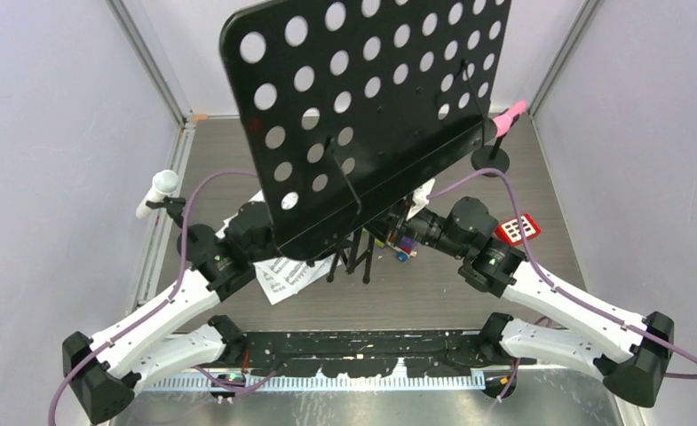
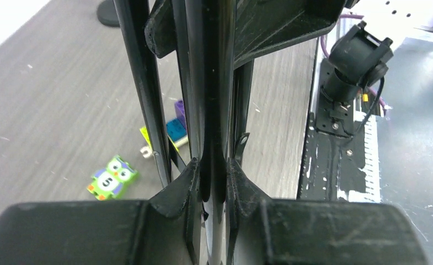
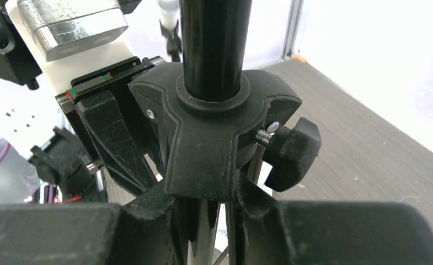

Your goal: Pack up the instrument practice props

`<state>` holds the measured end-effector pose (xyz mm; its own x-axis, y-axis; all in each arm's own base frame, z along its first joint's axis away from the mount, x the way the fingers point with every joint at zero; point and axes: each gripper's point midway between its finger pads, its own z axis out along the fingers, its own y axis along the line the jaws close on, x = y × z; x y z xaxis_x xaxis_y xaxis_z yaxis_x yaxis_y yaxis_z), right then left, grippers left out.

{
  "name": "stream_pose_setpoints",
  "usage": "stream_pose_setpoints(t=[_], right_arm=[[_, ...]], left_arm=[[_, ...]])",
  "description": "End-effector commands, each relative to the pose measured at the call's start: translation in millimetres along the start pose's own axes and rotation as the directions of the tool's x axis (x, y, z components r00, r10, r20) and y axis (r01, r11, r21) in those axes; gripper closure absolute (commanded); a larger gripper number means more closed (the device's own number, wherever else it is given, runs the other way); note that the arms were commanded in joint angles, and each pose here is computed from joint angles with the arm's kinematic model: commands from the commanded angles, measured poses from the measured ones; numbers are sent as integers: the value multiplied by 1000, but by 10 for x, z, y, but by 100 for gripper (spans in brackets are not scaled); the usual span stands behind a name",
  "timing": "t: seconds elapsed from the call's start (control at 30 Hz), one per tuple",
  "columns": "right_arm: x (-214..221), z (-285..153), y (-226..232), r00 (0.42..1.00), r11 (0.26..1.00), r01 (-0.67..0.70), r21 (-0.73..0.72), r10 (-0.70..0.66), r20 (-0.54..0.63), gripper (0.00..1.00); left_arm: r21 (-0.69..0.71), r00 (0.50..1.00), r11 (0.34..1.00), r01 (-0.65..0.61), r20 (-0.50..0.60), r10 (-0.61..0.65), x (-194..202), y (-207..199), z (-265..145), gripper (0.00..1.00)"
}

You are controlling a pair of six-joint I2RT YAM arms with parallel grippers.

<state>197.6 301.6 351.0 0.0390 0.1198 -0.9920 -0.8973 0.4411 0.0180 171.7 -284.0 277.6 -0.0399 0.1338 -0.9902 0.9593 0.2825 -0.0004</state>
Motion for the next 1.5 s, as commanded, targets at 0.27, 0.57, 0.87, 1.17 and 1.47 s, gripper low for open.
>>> stream_pose_setpoints(t=[0.27, 0.57, 0.87, 1.17, 1.47], right_arm=[[-90, -284, -4, 964, 980, 182, 76, -193, 185, 100], [121, -400, -31, 953, 962, 261, 84, -270, 135, 99], [167, -490, -145, 943, 939, 319, 129, -328, 54, 99], [323, -620, -197, 963, 951, 255, 176, -266, 44, 67], [425, -810, -266, 979, 952, 198, 233, -205, 6, 53]], left_arm=[[77, 996, 997, 1, 85, -8, 281, -95, 327, 100], [81, 992, 996, -43, 126, 32, 395, -37, 554, 100], [93, 992, 995, -42, 123, 31, 507, 65, 827, 100], [37, 994, 999, -3, 109, -1, 670, 121, 775, 100], [-9, 996, 1000, 3, 90, -2, 643, 205, 771, 100]])
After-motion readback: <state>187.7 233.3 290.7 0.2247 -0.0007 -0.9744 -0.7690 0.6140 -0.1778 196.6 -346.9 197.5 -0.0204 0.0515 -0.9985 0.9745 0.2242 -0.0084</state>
